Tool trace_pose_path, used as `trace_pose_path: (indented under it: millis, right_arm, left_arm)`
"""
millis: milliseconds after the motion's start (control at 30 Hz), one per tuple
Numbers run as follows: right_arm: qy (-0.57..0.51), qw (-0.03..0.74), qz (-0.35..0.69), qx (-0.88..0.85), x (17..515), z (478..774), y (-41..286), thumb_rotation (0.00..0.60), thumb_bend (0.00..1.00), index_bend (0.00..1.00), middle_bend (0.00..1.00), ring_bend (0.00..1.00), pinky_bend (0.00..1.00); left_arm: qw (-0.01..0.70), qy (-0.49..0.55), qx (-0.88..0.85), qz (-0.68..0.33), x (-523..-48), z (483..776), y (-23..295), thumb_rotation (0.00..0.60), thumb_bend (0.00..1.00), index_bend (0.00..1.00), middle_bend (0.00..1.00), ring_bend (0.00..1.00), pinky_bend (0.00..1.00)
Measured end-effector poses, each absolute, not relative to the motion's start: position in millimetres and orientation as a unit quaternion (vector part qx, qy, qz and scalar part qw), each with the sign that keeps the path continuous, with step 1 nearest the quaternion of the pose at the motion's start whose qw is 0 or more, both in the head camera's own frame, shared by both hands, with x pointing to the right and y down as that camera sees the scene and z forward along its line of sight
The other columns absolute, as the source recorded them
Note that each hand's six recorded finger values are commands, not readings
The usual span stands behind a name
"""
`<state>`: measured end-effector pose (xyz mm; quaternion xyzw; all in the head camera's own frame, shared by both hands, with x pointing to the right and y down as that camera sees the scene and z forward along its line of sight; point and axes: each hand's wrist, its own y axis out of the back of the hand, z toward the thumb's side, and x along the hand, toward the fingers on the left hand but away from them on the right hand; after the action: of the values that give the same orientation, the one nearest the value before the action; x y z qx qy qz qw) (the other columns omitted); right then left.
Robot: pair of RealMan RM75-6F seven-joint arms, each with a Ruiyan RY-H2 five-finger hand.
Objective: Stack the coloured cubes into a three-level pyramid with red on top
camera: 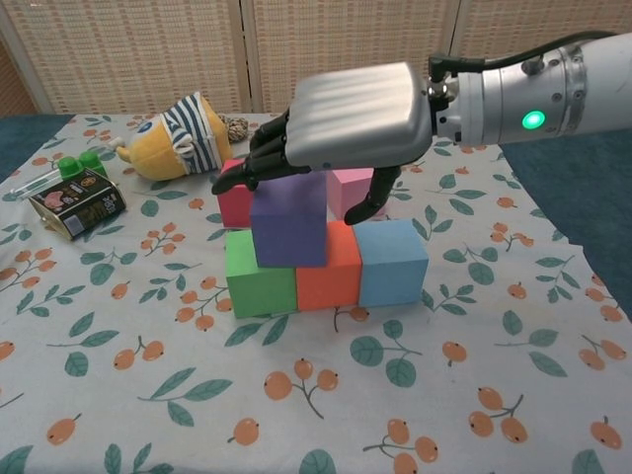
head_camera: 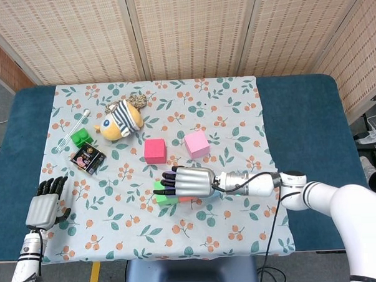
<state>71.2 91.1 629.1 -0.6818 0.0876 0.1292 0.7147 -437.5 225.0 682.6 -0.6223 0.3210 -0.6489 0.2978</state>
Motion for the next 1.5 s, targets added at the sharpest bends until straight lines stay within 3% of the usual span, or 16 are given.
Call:
trace_pose_path:
  millis: [400,567,733,933,1100,1500]
  right_arm:
    - [0.05,0.69,0.14,-0.708,73.1,617.0,87.4,0.6,0.01,0.0,0.13,0.14,0.47]
    - [0.0,0.643,0.169,-0.747,79.2,607.7,82.9,0.6,0.0,0.0,0.06,0.07,0.37]
    - [-0.051,0.579,0.222,-0.783,89.9,597.5,77.7,0.594,0.0,0.0,0.05,0.04,0.33]
    - [-0.092,0.492,0.301,-0.812,103.9,589.2,73.1,0.524,0.0,0.0,0.04,0.01,0.26]
    - [-0.105,0.42,0.369,-0.823,114.2,590.1,73.9,0.509,0.0,0.0,0.04,0.0,0.2]
    - [-0.068,0.372,0.489,-0.786,102.7,597.1,92.1,0.5,0.0,0.0,0.04,0.0,0.15]
  left_arm:
    - [0.297,0.325,-0.625,-0.645,-436.9,679.8,224.8,0.6,0.34,0.0,0.05,0.02,0.07]
    - [0.295,0.328,-0.627,-0.642,-437.5,677.7,224.4,0.6,0.34,0.0,0.05,0.02,0.07]
    - [0.295,0.328,-0.632,-0.637,-435.7,675.7,225.1,0.6,0.34,0.0,0.05,0.02,0.07]
    - [0.294,0.331,-0.637,-0.631,-434.5,672.0,225.0,0.6,0.34,0.0,0.05,0.02,0.07]
    - [0.292,0.33,-0.643,-0.626,-433.0,670.9,225.7,0.6,0.34,0.0,0.05,0.02,0.07]
    - [0.292,0.336,-0.653,-0.612,-431.9,662.2,226.3,0.6,0.34,0.0,0.05,0.03,0.07]
